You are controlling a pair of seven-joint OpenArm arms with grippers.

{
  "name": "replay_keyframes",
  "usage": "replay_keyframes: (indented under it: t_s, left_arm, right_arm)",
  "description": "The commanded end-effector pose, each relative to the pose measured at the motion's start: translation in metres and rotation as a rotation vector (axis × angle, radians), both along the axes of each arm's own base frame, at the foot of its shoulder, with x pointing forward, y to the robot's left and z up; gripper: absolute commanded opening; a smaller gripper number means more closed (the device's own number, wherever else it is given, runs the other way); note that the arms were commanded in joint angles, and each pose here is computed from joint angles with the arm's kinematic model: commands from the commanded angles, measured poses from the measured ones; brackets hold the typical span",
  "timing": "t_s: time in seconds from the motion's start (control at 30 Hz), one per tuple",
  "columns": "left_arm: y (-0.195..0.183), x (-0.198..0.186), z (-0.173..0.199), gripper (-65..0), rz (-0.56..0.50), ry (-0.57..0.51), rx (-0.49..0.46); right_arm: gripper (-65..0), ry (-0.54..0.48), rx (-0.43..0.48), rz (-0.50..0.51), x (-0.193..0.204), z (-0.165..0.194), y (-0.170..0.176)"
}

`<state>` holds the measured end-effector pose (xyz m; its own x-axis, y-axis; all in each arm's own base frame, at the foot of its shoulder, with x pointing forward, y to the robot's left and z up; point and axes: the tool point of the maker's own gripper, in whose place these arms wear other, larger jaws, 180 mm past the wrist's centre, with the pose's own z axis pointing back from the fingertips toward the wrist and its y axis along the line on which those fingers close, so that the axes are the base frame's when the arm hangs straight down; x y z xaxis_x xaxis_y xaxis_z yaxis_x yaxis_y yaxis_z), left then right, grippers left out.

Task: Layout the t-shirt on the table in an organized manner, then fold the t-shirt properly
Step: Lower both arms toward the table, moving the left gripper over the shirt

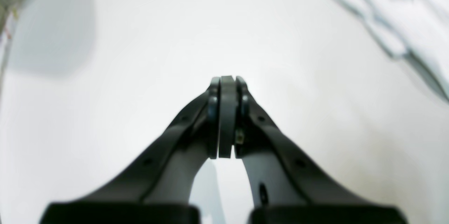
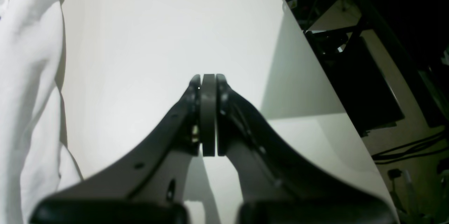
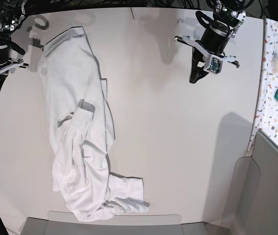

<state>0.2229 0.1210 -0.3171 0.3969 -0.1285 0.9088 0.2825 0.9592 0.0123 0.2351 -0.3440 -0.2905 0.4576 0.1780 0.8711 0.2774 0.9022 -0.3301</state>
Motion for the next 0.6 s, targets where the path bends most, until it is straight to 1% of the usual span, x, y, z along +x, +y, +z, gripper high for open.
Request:
replay_keyframes:
  t_s: [0.0,0.13,0.23,0.37,0.47,0.57]
  left_arm:
    - [-0.006,0.005,0.01,-64.9,-0.007,-0.031,-0.023]
    - [-0.032,0.018,0.016,-64.9,-0.067,-0.04,-0.047]
    - [-0.065,0.026,0.022,-64.3,-0.154,-0.044,-0.074]
    - [-0.111,0.035,0.036,-57.6,-0.264,-0.052,-0.108]
    - [-0.136,0.046,0.047,-52.0,-0.302,-0.047,-0.128]
    - [-0.161,0.056,0.054,-49.2,-0.337,-0.02,-0.14]
  right_arm:
    - [-65.0,-0.046,-0.033,0.008,0.005,0.016,-0.003]
    - [-65.0,-0.056,-0.031,0.011,0.009,0.018,-0.002]
    - [-65.0,-0.049,-0.024,0.008,0.009,0.014,-0.003]
    - [-65.0,-0.059,-0.023,0.006,0.012,0.016,-0.003]
    - [-65.0,-0.059,-0.023,0.006,0.012,0.016,-0.003]
    - [-65.0,-0.065,-0.023,0.006,0.014,0.018,-0.003]
